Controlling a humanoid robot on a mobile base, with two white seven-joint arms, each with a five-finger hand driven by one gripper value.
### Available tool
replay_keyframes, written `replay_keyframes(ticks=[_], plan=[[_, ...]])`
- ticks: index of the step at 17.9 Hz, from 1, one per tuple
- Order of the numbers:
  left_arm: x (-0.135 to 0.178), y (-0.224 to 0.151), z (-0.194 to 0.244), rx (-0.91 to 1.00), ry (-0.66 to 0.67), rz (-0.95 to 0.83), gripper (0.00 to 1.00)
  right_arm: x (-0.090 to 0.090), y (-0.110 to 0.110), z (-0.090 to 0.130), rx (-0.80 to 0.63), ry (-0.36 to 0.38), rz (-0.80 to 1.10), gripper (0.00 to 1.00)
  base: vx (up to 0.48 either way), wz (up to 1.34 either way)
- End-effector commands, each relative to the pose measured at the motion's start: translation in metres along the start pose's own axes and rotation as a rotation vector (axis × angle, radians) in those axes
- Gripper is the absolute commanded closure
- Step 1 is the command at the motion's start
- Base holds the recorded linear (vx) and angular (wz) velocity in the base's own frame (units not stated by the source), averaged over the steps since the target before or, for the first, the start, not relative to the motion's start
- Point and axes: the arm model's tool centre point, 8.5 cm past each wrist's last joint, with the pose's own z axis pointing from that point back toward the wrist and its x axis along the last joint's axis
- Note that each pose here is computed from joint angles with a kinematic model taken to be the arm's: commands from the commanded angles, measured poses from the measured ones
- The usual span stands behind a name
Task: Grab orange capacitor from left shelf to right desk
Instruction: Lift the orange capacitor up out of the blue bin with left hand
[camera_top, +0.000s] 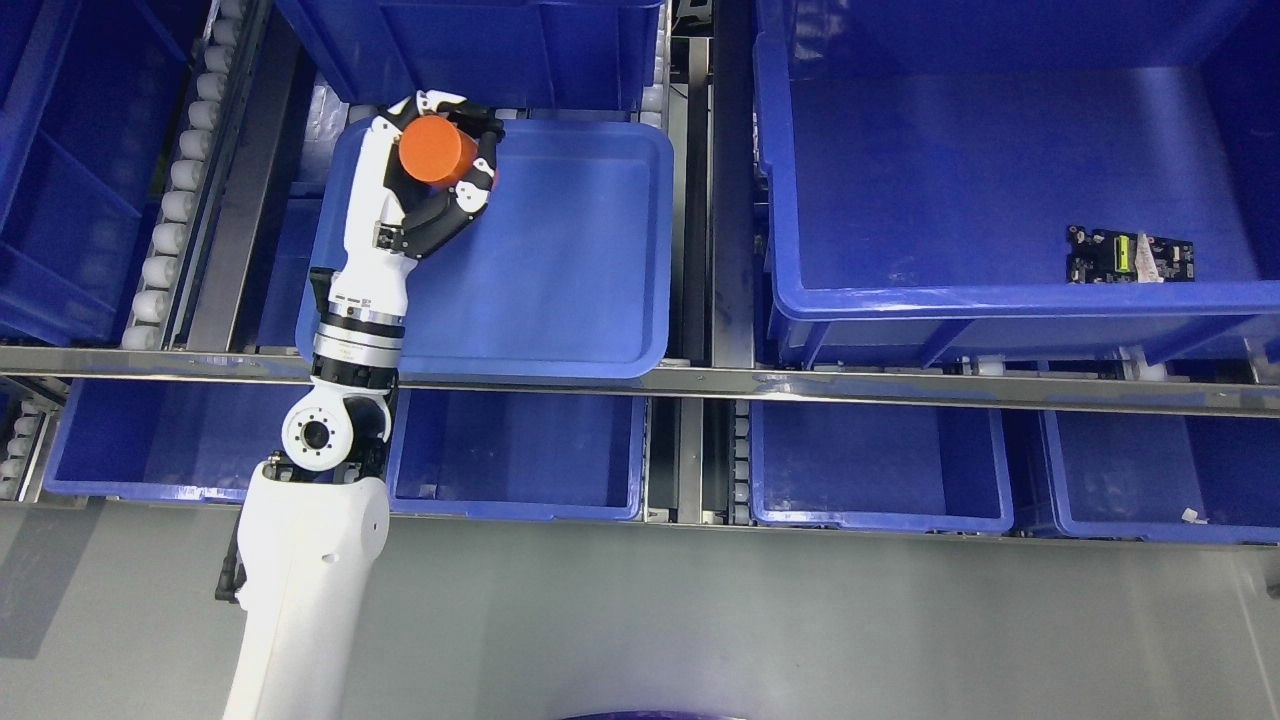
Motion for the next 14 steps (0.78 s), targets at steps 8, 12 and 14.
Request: replay_keyframes(ticks=[8, 12, 14], plan=[[0.041, -0.020, 0.016, -0.037, -0.242, -0.011, 0.99, -0.009, -0.011, -0.001, -0.018, 0.006, -0.003, 0.00, -0.003, 0.00], [0.042, -0.021, 0.015, -0.040, -0.248, -0.009, 0.99, -0.009, -0.011, -0.001, -0.018, 0.006, -0.003, 0.00, -0.044, -0.01], [0.041, -0.021, 0.016, -0.040, -0.245, -0.008, 0.99, -0.008, -0.011, -0.001, -0.018, 0.005, -0.004, 0.00, -0.075, -0.01]])
